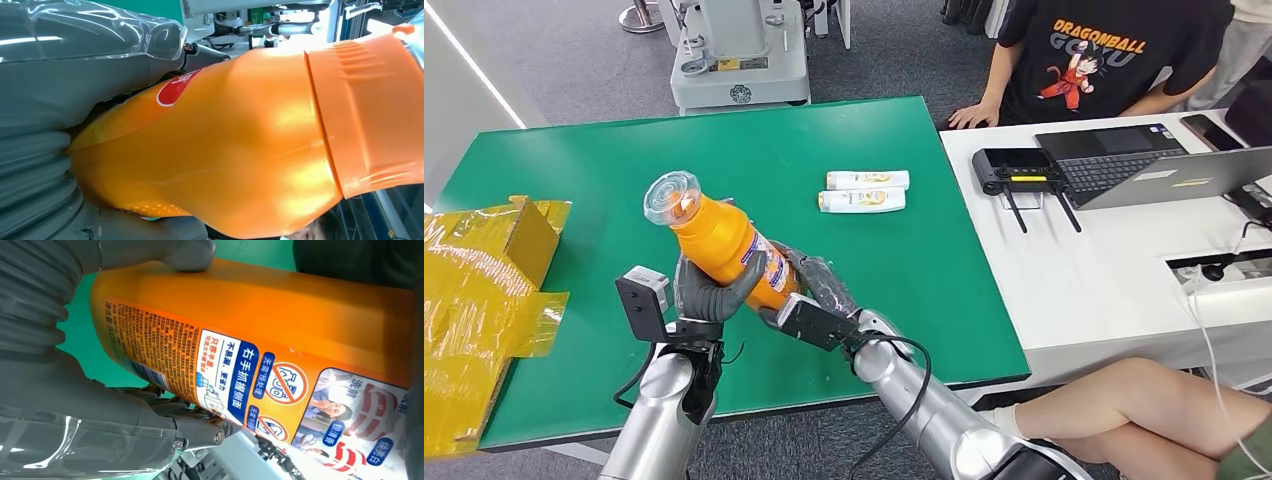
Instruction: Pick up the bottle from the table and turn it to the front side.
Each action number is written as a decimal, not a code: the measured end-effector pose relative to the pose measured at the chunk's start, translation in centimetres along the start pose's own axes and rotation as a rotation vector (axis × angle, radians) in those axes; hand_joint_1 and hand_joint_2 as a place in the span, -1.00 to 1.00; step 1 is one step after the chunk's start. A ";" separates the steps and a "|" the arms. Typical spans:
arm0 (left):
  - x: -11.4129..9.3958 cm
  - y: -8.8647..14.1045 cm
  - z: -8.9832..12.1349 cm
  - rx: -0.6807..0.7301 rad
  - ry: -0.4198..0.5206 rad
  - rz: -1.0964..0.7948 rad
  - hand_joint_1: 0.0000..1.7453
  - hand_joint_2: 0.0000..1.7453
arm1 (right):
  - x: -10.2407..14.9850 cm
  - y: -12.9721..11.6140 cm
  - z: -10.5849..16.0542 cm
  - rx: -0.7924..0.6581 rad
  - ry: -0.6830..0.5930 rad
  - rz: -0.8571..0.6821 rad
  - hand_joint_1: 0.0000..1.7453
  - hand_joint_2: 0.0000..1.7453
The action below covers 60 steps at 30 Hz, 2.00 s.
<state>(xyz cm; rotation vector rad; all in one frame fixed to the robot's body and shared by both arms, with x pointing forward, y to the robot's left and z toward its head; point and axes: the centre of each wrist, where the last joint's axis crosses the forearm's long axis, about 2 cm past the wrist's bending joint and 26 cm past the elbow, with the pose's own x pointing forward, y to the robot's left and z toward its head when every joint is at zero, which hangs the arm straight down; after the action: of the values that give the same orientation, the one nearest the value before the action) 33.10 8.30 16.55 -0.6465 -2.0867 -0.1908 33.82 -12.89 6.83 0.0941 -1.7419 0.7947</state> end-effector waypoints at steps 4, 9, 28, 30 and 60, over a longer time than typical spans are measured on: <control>-0.1 0.0 0.2 0.005 0.003 -0.003 1.00 1.00 | 0.1 0.0 0.0 -0.016 -0.008 0.032 -1.00 1.00; -0.2 0.0 0.5 0.015 0.010 -0.006 1.00 1.00 | 0.5 -0.2 -0.3 -0.055 -0.035 0.063 -1.00 1.00; -0.4 0.2 2.4 0.055 0.047 -0.039 1.00 1.00 | 9.4 0.6 0.5 -0.455 -0.341 0.147 -1.00 1.00; -0.4 0.2 2.6 0.059 0.048 -0.041 1.00 1.00 | 10.4 0.6 0.8 -0.478 -0.378 0.135 -1.00 1.00; 1.7 3.4 3.4 0.196 0.000 -0.203 1.00 1.00 | 13.7 2.4 6.6 -0.659 -0.481 -0.135 -1.00 1.00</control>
<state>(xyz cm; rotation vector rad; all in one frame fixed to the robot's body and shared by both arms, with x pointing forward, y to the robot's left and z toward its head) 31.61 13.09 15.62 -0.3168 -2.1371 -0.0983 22.68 -10.10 17.09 -0.0484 -2.3435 0.0651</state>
